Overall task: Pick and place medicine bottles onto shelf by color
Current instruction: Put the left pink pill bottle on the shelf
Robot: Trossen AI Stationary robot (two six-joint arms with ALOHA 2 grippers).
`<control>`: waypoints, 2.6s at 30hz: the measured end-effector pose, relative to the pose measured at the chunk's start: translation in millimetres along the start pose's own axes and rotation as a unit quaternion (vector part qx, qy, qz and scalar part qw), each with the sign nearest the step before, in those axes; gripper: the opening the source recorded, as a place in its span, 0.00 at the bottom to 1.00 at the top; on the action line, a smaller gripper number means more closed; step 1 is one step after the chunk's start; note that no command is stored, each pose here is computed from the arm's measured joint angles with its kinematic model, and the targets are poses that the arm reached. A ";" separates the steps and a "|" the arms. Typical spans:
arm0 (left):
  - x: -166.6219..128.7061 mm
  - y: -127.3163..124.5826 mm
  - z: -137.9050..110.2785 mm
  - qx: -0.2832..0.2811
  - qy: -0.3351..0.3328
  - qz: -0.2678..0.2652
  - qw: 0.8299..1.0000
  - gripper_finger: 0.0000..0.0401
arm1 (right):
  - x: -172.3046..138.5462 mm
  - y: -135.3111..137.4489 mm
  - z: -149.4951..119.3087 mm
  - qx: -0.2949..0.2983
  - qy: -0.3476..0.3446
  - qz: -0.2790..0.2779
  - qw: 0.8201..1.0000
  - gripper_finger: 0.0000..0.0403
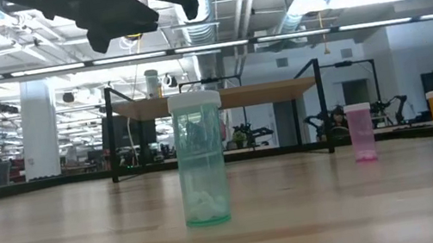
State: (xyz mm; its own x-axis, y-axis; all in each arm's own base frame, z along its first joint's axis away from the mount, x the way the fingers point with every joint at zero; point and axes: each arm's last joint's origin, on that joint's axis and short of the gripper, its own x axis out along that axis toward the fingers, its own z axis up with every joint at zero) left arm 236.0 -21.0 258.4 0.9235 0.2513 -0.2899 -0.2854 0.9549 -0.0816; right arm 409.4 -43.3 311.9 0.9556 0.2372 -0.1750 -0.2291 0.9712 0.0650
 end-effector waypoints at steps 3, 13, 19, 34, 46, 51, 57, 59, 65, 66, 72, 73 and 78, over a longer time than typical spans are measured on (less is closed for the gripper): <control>0.0 1.1 -0.8 0.002 0.002 0.017 1.000 0.32 | -0.9 -2.4 -0.1 0.001 0.000 -0.003 1.000 0.30; -5.4 7.3 -7.8 0.020 0.037 0.068 0.997 0.45 | -12.9 -31.9 -0.6 0.005 -0.001 -0.041 0.999 0.31; -17.7 14.3 -6.4 0.018 0.039 0.112 0.993 0.46 | -34.8 -73.8 -0.2 0.011 -0.012 -0.097 0.995 0.30; -22.1 19.0 -19.4 0.010 0.031 0.113 0.993 0.46 | -95.1 -147.5 -31.9 -0.010 -0.089 -0.220 0.971 0.31; -21.7 18.1 -15.6 0.008 0.013 0.109 0.994 0.46 | -82.3 -177.8 -74.6 0.018 -0.074 -0.237 0.968 0.31; -21.3 18.0 -16.0 0.008 0.015 0.107 0.994 0.46 | -80.6 -188.4 -87.4 0.034 -0.072 -0.244 0.967 0.31; -21.3 18.0 -16.3 0.009 0.016 0.107 0.994 0.46 | -83.1 -190.9 -87.2 0.026 -0.071 -0.250 0.965 0.31; -21.3 18.0 -16.2 0.009 0.016 0.107 0.994 0.46 | -83.1 -191.0 -86.9 0.019 -0.070 -0.254 0.964 0.31; -21.2 17.9 -16.2 0.008 0.016 0.107 0.994 0.46 | -81.2 -189.7 -89.5 0.003 -0.052 -0.256 0.965 0.32; -21.2 18.0 -16.2 0.008 0.016 0.107 0.994 0.46 | -80.9 -189.4 -89.6 0.002 -0.051 -0.256 0.965 0.32; -21.2 17.9 -16.2 0.008 0.016 0.107 0.994 0.46 | -80.3 -188.8 -89.8 0.001 -0.049 -0.255 0.966 0.32; -21.2 17.9 -16.2 0.008 0.016 0.107 0.994 0.46 | -80.1 -188.7 -89.8 0.001 -0.049 -0.255 0.966 0.32; -21.2 17.9 -16.2 0.008 0.016 0.106 0.994 0.46 | -80.1 -188.7 -90.6 0.003 -0.046 -0.254 0.966 0.32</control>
State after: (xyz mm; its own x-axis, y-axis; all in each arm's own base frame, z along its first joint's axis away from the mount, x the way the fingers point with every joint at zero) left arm 207.2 -11.8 247.6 0.8340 0.4431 -0.3289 -0.4693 0.8830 -0.0005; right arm 359.3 -243.6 224.6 0.9566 -0.2741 -0.0989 0.2754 0.9613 -0.0001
